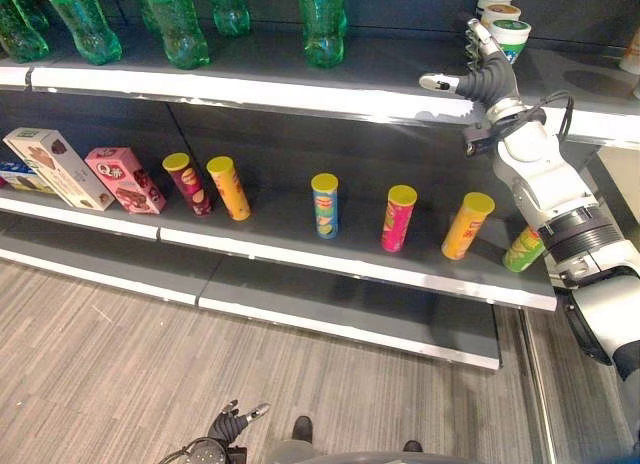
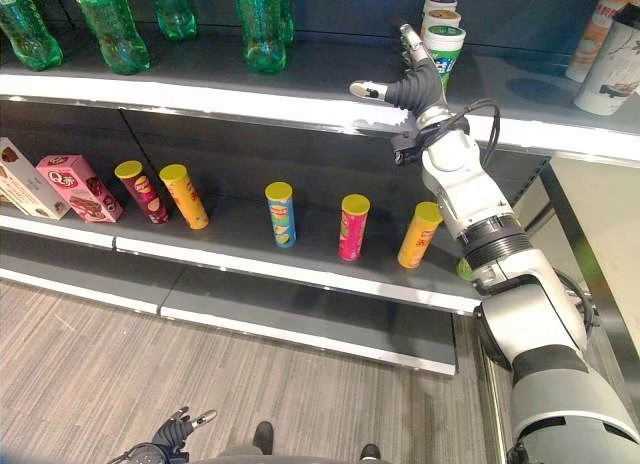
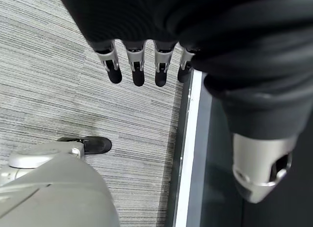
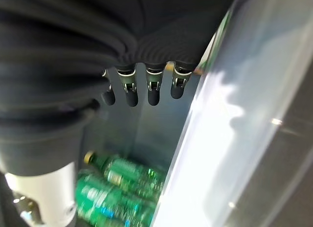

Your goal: Put the goods on the table back onto the shelves and tidy them up.

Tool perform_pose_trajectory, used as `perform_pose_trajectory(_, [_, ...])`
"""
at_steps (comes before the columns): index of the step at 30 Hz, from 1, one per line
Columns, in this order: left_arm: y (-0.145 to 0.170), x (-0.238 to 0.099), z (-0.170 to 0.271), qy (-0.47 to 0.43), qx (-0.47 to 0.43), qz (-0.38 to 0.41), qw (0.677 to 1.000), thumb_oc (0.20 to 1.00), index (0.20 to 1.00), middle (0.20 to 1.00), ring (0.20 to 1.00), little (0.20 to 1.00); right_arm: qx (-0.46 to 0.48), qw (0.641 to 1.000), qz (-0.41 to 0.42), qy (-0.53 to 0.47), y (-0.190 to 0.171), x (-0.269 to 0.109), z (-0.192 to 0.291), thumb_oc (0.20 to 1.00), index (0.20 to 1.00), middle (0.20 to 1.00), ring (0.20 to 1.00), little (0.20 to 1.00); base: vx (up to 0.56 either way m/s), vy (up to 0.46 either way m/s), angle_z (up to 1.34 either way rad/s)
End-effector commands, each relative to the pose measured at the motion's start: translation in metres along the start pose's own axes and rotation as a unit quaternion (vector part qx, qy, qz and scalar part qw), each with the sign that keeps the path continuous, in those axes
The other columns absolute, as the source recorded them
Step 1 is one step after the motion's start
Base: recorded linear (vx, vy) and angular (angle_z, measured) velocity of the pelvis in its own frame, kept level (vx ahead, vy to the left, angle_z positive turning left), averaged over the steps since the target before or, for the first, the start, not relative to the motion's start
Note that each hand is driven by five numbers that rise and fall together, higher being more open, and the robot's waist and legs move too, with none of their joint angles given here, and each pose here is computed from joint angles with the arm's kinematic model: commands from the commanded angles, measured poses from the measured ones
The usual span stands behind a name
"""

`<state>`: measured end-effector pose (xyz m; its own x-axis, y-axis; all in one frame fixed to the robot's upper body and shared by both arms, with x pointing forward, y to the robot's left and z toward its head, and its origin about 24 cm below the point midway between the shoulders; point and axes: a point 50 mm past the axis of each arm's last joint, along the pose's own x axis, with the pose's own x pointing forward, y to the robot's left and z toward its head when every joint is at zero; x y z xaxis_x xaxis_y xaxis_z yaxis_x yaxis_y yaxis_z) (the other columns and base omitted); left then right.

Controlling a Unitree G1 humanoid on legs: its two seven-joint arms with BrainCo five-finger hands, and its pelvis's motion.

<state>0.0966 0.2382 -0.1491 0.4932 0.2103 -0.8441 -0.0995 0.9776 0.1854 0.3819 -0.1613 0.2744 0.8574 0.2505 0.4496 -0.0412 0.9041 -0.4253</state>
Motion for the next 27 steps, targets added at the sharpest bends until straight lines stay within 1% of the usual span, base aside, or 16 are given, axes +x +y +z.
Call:
perform_pose_trajectory(1, [0.017, 0.006, 0.029, -0.046, 0.027, 0.016, 0.998, 1.000, 1.000, 1.000, 1.000, 1.000, -0.004, 0.995, 0.030, -0.095, -0.005, 0.005, 0.042, 1.000, 1.000, 1.000, 1.000, 1.000, 0.00, 0.000, 0.00])
perform_pose_trajectory(4, [0.016, 0.005, 0.030, -0.052, 0.021, 0.013, 0.998, 1.000, 1.000, 1.000, 1.000, 1.000, 0.011, 0.989, 0.028, -0.147, -0.012, 0.000, 0.063, 1.000, 1.000, 1.000, 1.000, 1.000, 0.00, 0.000, 0.00])
perform_pose_trajectory(8, [0.017, 0.005, 0.029, -0.054, 0.015, 0.018, 0.998, 1.000, 1.000, 1.000, 1.000, 1.000, 0.015, 0.974, -0.004, -0.227, -0.031, -0.015, 0.094, 1.000, 1.000, 1.000, 1.000, 1.000, 0.00, 0.000, 0.00])
perform_pose_trajectory(9, [0.017, 0.005, 0.029, -0.054, 0.016, 0.018, 0.998, 1.000, 1.000, 1.000, 1.000, 1.000, 0.015, 0.974, -0.004, -0.227, -0.031, -0.015, 0.094, 1.000, 1.000, 1.000, 1.000, 1.000, 0.00, 0.000, 0.00])
perform_pose_trajectory(10, [0.016, 0.005, 0.029, -0.055, 0.014, 0.018, 0.998, 1.000, 1.000, 1.000, 1.000, 1.000, 0.013, 0.968, -0.013, -0.250, -0.037, -0.020, 0.103, 1.000, 1.000, 1.000, 1.000, 1.000, 0.00, 0.000, 0.00])
perform_pose_trajectory(11, [0.016, 0.005, 0.028, -0.054, 0.014, 0.019, 0.998, 1.000, 1.000, 1.000, 1.000, 1.000, 0.013, 0.962, -0.026, -0.270, -0.043, -0.027, 0.109, 1.000, 1.000, 1.000, 1.000, 1.000, 0.02, 0.040, -0.02])
perform_pose_trajectory(12, [0.014, 0.004, 0.027, -0.054, 0.014, 0.018, 0.998, 1.000, 1.000, 1.000, 1.000, 1.000, 0.014, 0.951, -0.044, -0.305, -0.054, -0.042, 0.119, 1.000, 1.000, 1.000, 1.000, 1.000, 0.02, 0.045, -0.01])
perform_pose_trajectory(13, [0.014, 0.004, 0.026, -0.054, 0.014, 0.018, 0.998, 1.000, 1.000, 1.000, 1.000, 1.000, 0.013, 0.945, -0.055, -0.321, -0.061, -0.050, 0.123, 1.000, 1.000, 1.000, 1.000, 1.000, 0.02, 0.052, 0.01])
perform_pose_trajectory(14, [0.015, 0.004, 0.022, -0.046, 0.019, 0.020, 0.999, 1.000, 1.000, 1.000, 1.000, 1.000, 0.013, 0.939, -0.072, -0.335, -0.073, -0.067, 0.124, 1.000, 1.000, 1.000, 1.000, 1.000, 0.02, 0.064, -0.02])
perform_pose_trajectory(15, [0.017, 0.004, 0.020, -0.041, 0.021, 0.022, 0.999, 1.000, 1.000, 1.000, 1.000, 1.000, 0.000, 0.936, -0.087, -0.341, -0.087, -0.084, 0.124, 1.000, 1.000, 1.000, 1.000, 1.000, 0.01, 0.060, -0.08])
perform_pose_trajectory(18, [0.018, 0.002, 0.018, -0.048, 0.020, 0.018, 0.999, 1.000, 1.000, 1.000, 1.000, 1.000, -0.021, 0.933, -0.119, -0.338, -0.109, -0.113, 0.120, 1.000, 1.000, 1.000, 1.000, 1.000, -0.01, 0.078, -0.13])
perform_pose_trajectory(21, [0.022, 0.001, 0.018, -0.051, 0.022, 0.019, 0.998, 1.000, 1.000, 1.000, 1.000, 1.000, -0.031, 0.930, -0.151, -0.334, -0.124, -0.131, 0.118, 1.000, 1.000, 1.000, 1.000, 1.000, -0.02, 0.071, -0.50])
perform_pose_trajectory(23, [0.025, 0.000, 0.019, -0.054, 0.024, 0.021, 0.998, 1.000, 1.000, 1.000, 1.000, 1.000, -0.013, 0.925, -0.172, -0.338, -0.131, -0.140, 0.114, 1.000, 1.000, 1.000, 1.000, 1.000, -0.02, 0.104, -0.52])
perform_pose_trajectory(24, [0.029, -0.001, 0.020, -0.061, 0.026, 0.021, 0.998, 1.000, 1.000, 1.000, 1.000, 1.000, -0.022, 0.922, -0.192, -0.334, -0.140, -0.145, 0.114, 1.000, 1.000, 1.000, 1.000, 1.000, -0.03, 0.158, -0.57])
perform_pose_trajectory(26, [0.033, -0.002, 0.026, -0.075, 0.037, 0.018, 0.996, 1.000, 1.000, 1.000, 1.000, 1.000, -0.022, 0.925, -0.219, -0.310, -0.151, -0.150, 0.105, 1.000, 1.000, 1.000, 1.000, 1.000, -0.08, 0.246, -0.61])
perform_pose_trajectory(27, [0.033, -0.002, 0.026, -0.075, 0.037, 0.018, 0.996, 1.000, 1.000, 1.000, 1.000, 1.000, -0.021, 0.925, -0.219, -0.309, -0.151, -0.150, 0.105, 1.000, 1.000, 1.000, 1.000, 1.000, -0.07, 0.218, -0.83])
